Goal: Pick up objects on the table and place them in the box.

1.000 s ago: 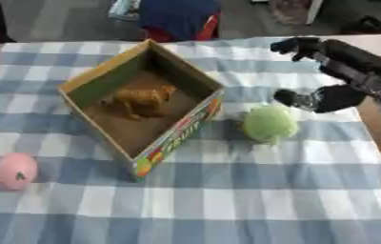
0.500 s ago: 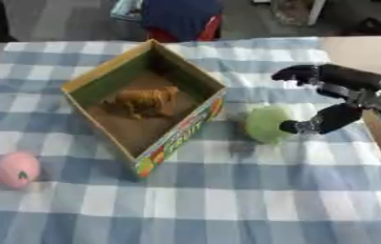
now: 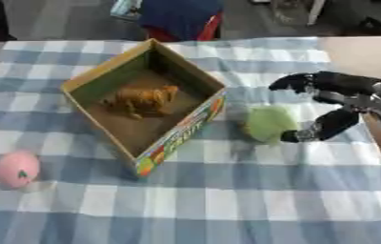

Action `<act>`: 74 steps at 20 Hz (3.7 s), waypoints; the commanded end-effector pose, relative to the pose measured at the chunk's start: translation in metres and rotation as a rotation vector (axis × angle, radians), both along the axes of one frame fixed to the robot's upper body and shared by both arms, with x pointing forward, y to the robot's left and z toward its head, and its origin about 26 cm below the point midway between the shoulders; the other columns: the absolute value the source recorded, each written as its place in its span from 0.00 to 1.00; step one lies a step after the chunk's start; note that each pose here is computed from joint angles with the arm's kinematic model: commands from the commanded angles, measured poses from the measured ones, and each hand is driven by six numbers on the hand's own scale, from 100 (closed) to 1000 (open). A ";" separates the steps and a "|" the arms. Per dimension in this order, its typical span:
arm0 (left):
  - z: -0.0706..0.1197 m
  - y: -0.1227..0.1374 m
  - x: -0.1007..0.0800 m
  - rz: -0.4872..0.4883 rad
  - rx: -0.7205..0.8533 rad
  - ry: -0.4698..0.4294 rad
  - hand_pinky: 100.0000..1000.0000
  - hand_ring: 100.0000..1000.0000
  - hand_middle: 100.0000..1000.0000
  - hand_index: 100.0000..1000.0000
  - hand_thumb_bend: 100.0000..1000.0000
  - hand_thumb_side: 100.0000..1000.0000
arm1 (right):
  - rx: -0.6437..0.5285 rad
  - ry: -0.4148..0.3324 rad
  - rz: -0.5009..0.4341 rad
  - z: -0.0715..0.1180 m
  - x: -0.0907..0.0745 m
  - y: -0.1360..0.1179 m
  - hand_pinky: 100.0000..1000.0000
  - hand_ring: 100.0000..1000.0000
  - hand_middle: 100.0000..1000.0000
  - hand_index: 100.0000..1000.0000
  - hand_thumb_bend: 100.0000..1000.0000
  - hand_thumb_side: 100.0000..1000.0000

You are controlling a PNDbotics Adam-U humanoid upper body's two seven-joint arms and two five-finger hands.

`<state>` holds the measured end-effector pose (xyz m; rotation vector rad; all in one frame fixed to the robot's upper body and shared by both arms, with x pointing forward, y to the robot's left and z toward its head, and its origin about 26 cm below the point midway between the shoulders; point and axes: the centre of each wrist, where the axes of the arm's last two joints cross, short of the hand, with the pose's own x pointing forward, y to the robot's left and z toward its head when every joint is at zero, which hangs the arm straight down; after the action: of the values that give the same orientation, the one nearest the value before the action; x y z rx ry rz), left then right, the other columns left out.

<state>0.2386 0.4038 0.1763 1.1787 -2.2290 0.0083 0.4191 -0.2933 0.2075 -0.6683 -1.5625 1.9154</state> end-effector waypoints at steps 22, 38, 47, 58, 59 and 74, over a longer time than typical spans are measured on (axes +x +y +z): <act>0.007 -0.001 -0.001 0.002 0.000 -0.025 0.26 0.70 0.63 0.86 0.64 0.98 | -0.132 0.010 -0.054 -0.011 0.014 -0.004 0.73 0.88 0.82 1.00 0.33 0.69; 0.005 0.000 -0.002 0.013 -0.017 -0.030 0.26 0.70 0.63 0.86 0.63 0.98 | 0.017 -0.113 -0.051 -0.009 0.012 0.005 0.62 0.73 0.49 0.77 0.00 0.34; 0.005 0.002 -0.004 0.020 -0.020 -0.032 0.26 0.70 0.63 0.86 0.63 0.98 | 0.155 -0.256 -0.062 0.009 0.009 0.014 0.58 0.66 0.41 0.66 0.00 0.27; 0.002 0.002 -0.005 0.021 -0.026 -0.025 0.27 0.68 0.63 0.86 0.62 0.98 | 0.273 -0.422 0.137 0.093 -0.008 0.077 0.54 0.61 0.40 0.64 0.00 0.30; 0.001 0.002 -0.005 0.021 -0.027 -0.025 0.27 0.68 0.63 0.86 0.62 0.98 | 0.275 -0.423 0.155 0.099 -0.009 0.083 0.54 0.61 0.40 0.64 0.00 0.30; -0.001 0.000 -0.005 0.012 -0.043 -0.034 0.27 0.68 0.62 0.85 0.62 0.98 | 0.320 -0.343 0.279 0.127 -0.001 0.172 0.55 0.61 0.40 0.64 0.00 0.36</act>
<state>0.2352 0.4033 0.1657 1.1656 -2.2053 0.0876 0.4183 -0.1243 0.3248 -0.6666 -2.2108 1.7369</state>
